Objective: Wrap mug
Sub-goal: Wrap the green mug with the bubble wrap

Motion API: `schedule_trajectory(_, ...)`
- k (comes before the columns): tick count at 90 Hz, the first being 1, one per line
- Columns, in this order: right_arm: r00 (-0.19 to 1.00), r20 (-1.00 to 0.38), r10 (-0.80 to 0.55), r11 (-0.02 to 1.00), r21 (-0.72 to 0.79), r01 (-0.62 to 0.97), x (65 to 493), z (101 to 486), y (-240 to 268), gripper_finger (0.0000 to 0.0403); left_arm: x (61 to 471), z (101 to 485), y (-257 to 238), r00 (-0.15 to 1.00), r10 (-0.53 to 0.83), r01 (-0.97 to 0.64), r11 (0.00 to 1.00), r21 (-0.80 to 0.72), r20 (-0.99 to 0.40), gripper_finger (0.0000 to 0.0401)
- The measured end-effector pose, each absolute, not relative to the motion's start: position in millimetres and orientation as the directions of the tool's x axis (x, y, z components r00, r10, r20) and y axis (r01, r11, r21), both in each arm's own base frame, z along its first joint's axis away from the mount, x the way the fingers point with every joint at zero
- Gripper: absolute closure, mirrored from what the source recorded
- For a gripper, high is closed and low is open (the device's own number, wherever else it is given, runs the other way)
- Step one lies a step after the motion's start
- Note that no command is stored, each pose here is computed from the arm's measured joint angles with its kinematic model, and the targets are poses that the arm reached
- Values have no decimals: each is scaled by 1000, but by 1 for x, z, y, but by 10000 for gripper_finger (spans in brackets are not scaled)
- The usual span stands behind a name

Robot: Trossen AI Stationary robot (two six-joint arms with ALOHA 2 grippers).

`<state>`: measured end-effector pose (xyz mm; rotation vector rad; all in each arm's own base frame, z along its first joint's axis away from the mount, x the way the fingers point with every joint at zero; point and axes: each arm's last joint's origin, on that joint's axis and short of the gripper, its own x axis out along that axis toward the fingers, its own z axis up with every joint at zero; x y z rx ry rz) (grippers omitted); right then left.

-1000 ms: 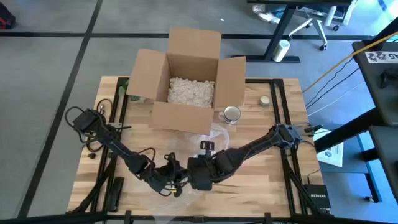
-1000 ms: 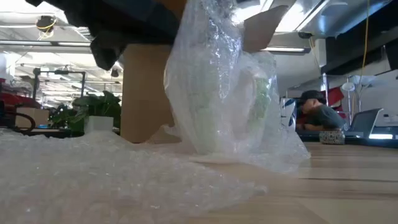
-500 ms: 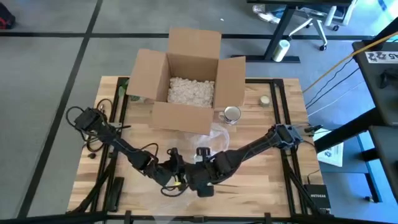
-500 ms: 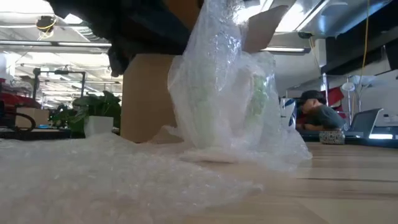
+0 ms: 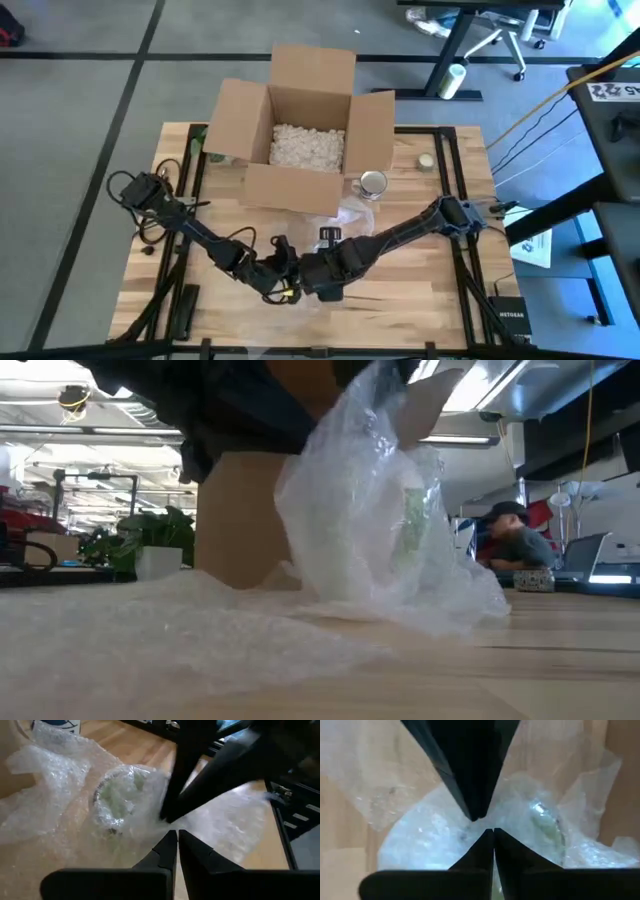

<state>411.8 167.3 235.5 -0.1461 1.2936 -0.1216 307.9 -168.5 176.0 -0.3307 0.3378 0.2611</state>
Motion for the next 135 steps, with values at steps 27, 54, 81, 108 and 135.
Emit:
schedule_trajectory(27, 254, -965, -65, 997, -71, -12, 417, 206, 155, 403, 306, 177, -171, 912, 170, -283, 919, -273, -372, 401)
schedule_trajectory(54, 262, -965, 5, 999, -4, -36, 419, 196, 152, 403, 296, 181, -181, 913, 134, -254, 926, -281, -385, 401)
schedule_trajectory(81, 294, -955, -37, 999, -45, -19, 409, 221, 146, 403, 303, 181, -167, 903, 189, -279, 940, -195, -385, 401)
schedule_trajectory(108, 314, -949, -40, 999, -46, -14, 407, 229, 145, 403, 308, 184, -163, 908, 199, -214, 977, 2, -369, 401)
schedule_trajectory(135, 377, -926, -24, 1000, -21, 13, 398, 255, 145, 403, 312, 187, -161, 895, 206, -200, 978, 56, -396, 401)
